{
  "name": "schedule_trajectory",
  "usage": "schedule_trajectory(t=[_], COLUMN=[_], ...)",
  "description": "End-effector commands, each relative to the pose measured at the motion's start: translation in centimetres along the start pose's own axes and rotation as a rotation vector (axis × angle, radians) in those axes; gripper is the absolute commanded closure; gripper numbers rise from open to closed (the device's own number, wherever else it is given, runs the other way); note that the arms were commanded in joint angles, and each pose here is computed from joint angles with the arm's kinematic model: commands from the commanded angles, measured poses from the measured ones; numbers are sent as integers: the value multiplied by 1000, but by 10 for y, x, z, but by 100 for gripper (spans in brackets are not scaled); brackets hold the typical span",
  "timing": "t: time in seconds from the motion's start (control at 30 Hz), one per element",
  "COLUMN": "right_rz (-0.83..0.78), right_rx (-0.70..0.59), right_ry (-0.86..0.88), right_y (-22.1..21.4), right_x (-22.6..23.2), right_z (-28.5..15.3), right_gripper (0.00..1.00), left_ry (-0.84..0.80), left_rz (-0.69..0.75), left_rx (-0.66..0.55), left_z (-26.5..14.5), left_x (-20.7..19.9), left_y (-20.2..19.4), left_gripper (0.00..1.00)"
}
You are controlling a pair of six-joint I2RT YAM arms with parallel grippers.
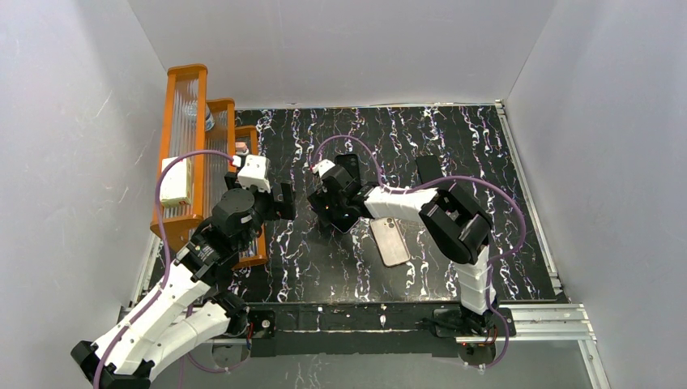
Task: Put the phone into the phone case
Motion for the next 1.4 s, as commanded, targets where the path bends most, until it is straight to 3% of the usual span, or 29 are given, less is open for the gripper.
schedule_trajectory(t=[0.0, 0.3, 0.57, 0.9, 1.37], right_rz=[-34, 0, 91, 240, 349], right_rx=[11, 12, 31, -26, -129], right_ry=[-28, -97, -112, -86, -75], right_y=[-3, -12, -28, -39, -25], right_x=[5, -4, -8, -8, -10], right_z=[9, 2, -22, -62, -113], right_gripper=[4, 23, 34, 44, 48], left_ry=[23, 22, 15, 8, -123], left_rz=[4, 3, 11, -16, -51], left_rx=[-14, -14, 6, 36, 76], left_z=[-1, -2, 2, 12, 18], left_x=[4, 4, 2, -5, -26], left_y=[2, 1, -2, -6, -3], left_gripper=[2, 2, 2, 2, 2])
Point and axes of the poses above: each gripper's point midway between its finger pads, its own z axis out along the fingers, its own x axis along the line the jaws close on, y = z × x, the point moved 6 cm from there along -z, back along the fingers, and after that the axes turned 4 degrees about z, right-handed, at the moved point
